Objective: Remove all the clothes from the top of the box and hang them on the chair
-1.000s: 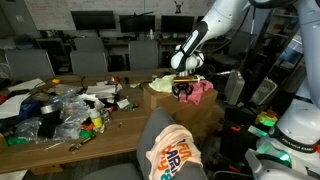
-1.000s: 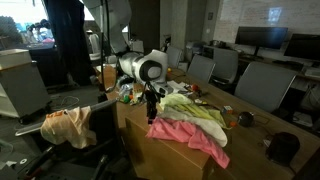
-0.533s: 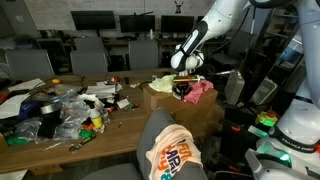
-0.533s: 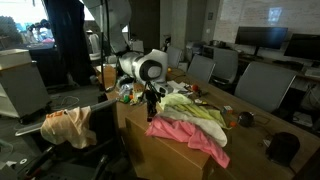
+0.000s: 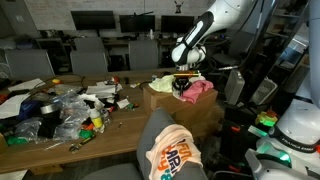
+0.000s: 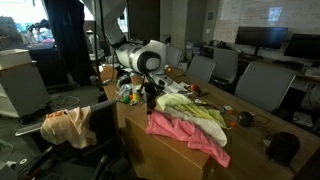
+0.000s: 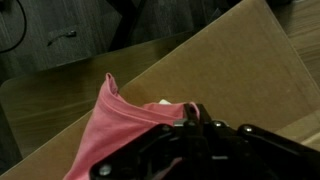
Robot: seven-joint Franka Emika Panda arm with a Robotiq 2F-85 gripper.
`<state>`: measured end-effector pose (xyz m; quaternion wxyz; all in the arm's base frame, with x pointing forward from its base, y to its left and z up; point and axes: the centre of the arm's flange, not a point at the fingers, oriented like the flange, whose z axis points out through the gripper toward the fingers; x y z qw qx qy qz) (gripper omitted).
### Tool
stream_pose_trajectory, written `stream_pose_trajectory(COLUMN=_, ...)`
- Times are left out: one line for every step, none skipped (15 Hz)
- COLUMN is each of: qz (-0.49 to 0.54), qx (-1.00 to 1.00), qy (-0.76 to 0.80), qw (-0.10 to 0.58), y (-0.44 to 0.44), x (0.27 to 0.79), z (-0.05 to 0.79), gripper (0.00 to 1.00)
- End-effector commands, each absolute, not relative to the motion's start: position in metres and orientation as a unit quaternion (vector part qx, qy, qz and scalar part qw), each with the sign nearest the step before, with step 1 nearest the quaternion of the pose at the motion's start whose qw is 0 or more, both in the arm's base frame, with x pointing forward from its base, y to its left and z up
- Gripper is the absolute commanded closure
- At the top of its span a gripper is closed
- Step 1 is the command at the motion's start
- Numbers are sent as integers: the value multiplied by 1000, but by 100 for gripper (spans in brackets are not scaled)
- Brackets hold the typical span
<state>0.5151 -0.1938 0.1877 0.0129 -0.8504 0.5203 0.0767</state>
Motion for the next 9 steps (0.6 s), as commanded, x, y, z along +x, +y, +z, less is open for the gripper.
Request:
stream_pose_trajectory(qz=49, qx=-860, qy=507, qw=22, y=-172, x=491, z=246, gripper=99)
stream_pose_trajectory(qz=40, qx=-863, qy=503, qw=25, y=-166, x=485, z=261, gripper=99)
stream_pose_trajectory(qz=32, qx=-866, qy=499, qw=30, y=-158, x=480, z=275, gripper=99)
stream_pose_trajectory(qz=22, qx=-870, qy=492, qw=33, y=-151, x=475, z=292, gripper=99)
stream_pose_trajectory(qz=14, qx=-874, qy=484, qw=33, y=-144, x=469, z=307, gripper=99)
stream_pose_trajectory(qz=4, qx=-879, qy=476, qw=33, y=-137, x=465, z=322, gripper=99)
stream_pose_trajectory(qz=-9, qx=-884, qy=466, qw=32, y=-129, x=460, z=339, gripper=99)
stream_pose_trajectory(qz=-20, qx=-888, qy=458, qw=30, y=-121, x=455, z=356, gripper=99)
stream_pose_trajectory(qz=-33, qx=-893, qy=448, qw=27, y=-115, x=452, z=370, gripper=99)
